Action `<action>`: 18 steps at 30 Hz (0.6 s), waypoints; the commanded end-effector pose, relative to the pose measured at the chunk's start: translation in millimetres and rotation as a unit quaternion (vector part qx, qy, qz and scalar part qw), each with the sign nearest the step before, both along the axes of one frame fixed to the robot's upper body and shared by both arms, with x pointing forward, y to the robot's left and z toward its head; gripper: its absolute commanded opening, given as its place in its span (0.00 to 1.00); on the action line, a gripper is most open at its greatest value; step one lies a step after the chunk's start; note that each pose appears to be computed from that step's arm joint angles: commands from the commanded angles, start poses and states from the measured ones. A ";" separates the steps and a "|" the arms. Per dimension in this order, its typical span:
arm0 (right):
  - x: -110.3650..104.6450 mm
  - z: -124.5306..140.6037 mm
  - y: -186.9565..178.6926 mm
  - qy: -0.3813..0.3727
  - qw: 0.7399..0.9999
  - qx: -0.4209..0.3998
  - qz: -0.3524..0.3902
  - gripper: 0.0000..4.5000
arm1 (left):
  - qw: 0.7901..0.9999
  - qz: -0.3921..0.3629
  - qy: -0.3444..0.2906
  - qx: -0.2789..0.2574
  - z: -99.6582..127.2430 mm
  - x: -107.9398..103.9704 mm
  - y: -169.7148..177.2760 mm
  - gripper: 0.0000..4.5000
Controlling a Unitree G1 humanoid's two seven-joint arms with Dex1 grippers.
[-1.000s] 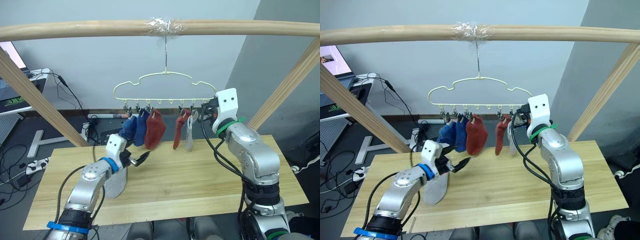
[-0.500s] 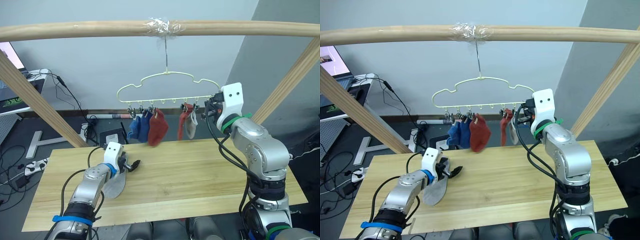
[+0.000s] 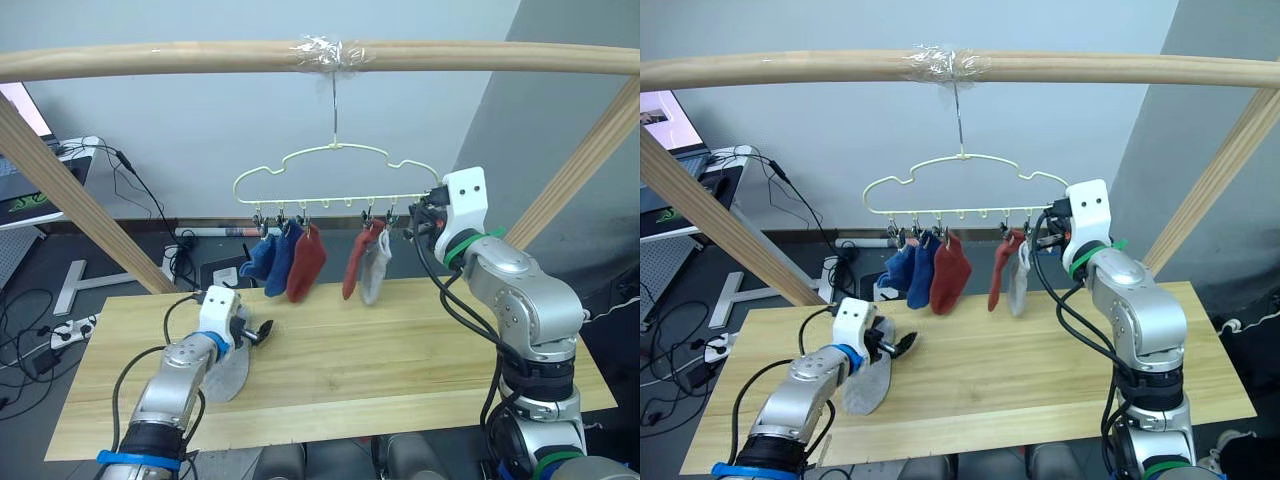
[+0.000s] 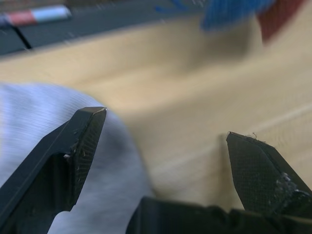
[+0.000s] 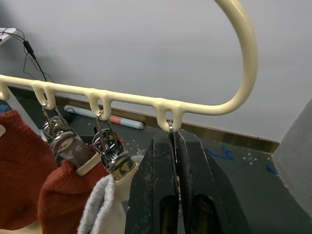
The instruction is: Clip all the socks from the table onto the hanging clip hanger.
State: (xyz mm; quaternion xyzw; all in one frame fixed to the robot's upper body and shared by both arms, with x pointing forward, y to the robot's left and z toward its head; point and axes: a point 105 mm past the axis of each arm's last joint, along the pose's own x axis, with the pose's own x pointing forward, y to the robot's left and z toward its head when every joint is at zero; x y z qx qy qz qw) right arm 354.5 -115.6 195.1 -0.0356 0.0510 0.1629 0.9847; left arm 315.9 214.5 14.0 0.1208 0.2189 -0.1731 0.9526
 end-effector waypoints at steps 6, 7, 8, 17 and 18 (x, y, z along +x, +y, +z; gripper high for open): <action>-2.3 1.1 -1.2 -0.005 1.000 0.003 -0.001 0.01 | 0.999 0.043 0.001 0.015 10.2 -4.9 22.2 1.00; -2.1 0.6 -0.8 -0.004 1.000 0.002 0.000 0.01 | 0.998 0.054 0.010 0.024 5.2 -4.9 27.8 1.00; -1.9 0.3 -0.7 -0.004 1.000 0.002 0.000 0.01 | 0.997 0.063 0.016 0.028 1.8 -4.2 31.9 1.00; -2.8 -1.1 -1.1 -0.001 1.000 -0.001 0.001 0.01 | 0.990 0.100 0.099 -0.007 -29.1 -11.5 40.7 1.00; -3.0 -1.3 -0.9 -0.001 1.000 -0.001 0.002 0.01 | 0.988 0.103 0.110 -0.015 -32.1 -13.4 39.9 1.00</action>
